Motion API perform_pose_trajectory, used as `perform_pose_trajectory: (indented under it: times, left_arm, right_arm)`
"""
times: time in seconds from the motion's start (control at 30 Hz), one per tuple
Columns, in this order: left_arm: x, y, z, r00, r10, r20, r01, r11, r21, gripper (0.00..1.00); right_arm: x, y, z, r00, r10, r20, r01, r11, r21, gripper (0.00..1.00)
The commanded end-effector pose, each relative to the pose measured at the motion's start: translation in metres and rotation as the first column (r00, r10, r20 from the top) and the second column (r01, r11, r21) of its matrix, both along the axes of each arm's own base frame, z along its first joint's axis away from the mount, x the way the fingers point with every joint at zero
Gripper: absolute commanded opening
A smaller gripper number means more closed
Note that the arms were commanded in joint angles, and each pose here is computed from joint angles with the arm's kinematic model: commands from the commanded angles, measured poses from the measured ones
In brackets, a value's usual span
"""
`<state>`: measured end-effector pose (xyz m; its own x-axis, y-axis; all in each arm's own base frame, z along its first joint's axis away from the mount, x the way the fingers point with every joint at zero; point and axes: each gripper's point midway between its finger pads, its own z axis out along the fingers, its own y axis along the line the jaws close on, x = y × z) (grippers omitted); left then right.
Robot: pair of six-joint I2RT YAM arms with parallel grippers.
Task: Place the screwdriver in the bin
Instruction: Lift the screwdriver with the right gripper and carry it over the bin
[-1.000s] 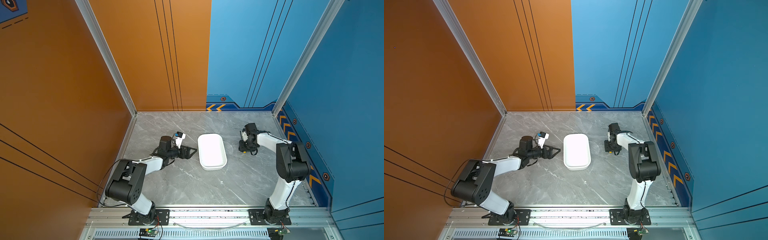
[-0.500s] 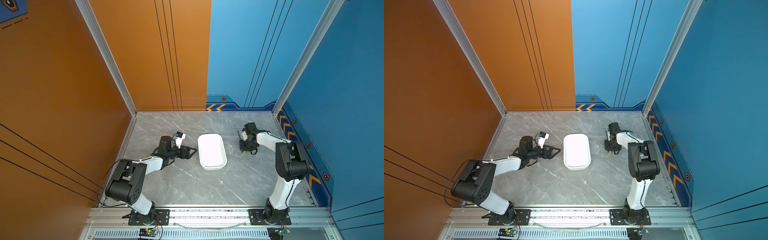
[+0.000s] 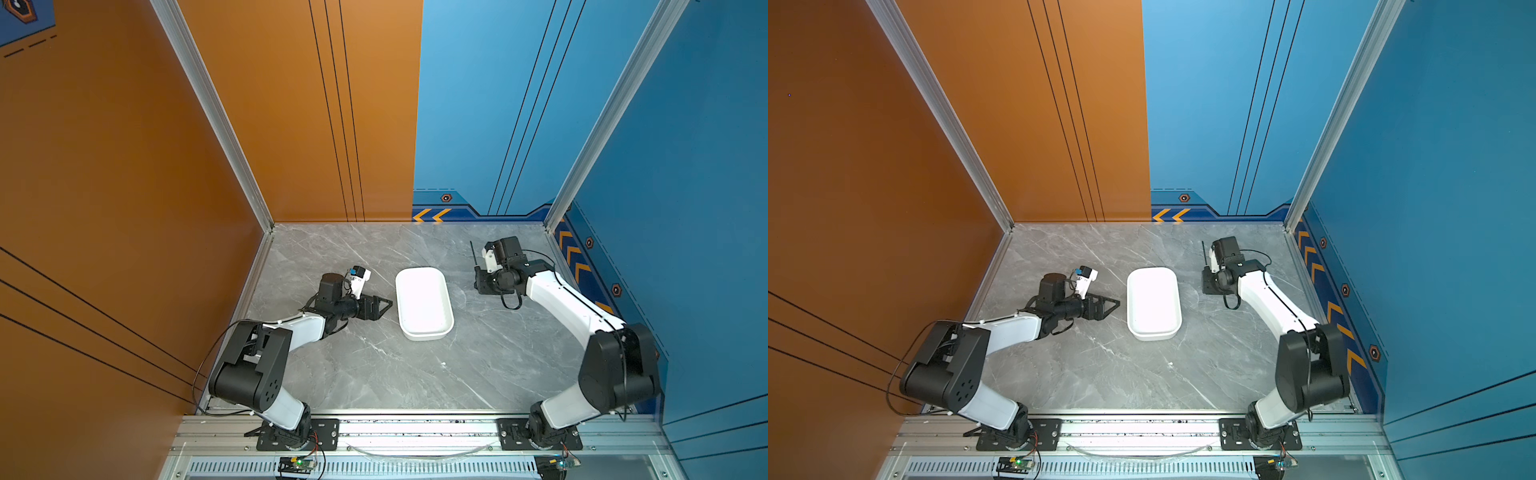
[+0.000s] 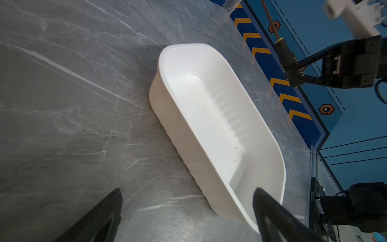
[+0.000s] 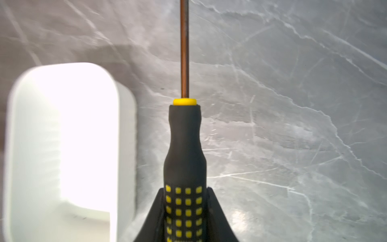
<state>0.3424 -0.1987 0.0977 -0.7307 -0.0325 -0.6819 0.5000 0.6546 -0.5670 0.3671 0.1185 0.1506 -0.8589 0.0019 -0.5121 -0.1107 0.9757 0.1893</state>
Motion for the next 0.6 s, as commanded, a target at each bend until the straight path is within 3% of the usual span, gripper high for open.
perform_pose_trajectory:
  times: [0.0,0.3,0.57]
  left_arm:
    - [-0.003,0.006,0.002,1.000,0.019,0.019,-0.020,0.999,0.043,0.98]
    - [-0.003,0.014,-0.001,0.998,0.053,0.028,-0.055,0.995,0.078,0.98]
    - [-0.005,0.018,0.003,0.997,0.052,0.056,-0.058,0.992,0.112,0.98]
  right_arm:
    - [-0.039,0.037,0.009,0.998,0.008,-0.055,-0.003,0.997,0.080,0.00]
    - [-0.082,0.113,0.008,0.999,-0.024,-0.022,0.026,0.993,0.114,0.00]
    - [-0.083,0.131,-0.030,0.993,-0.081,-0.083,0.087,0.994,0.067,0.00]
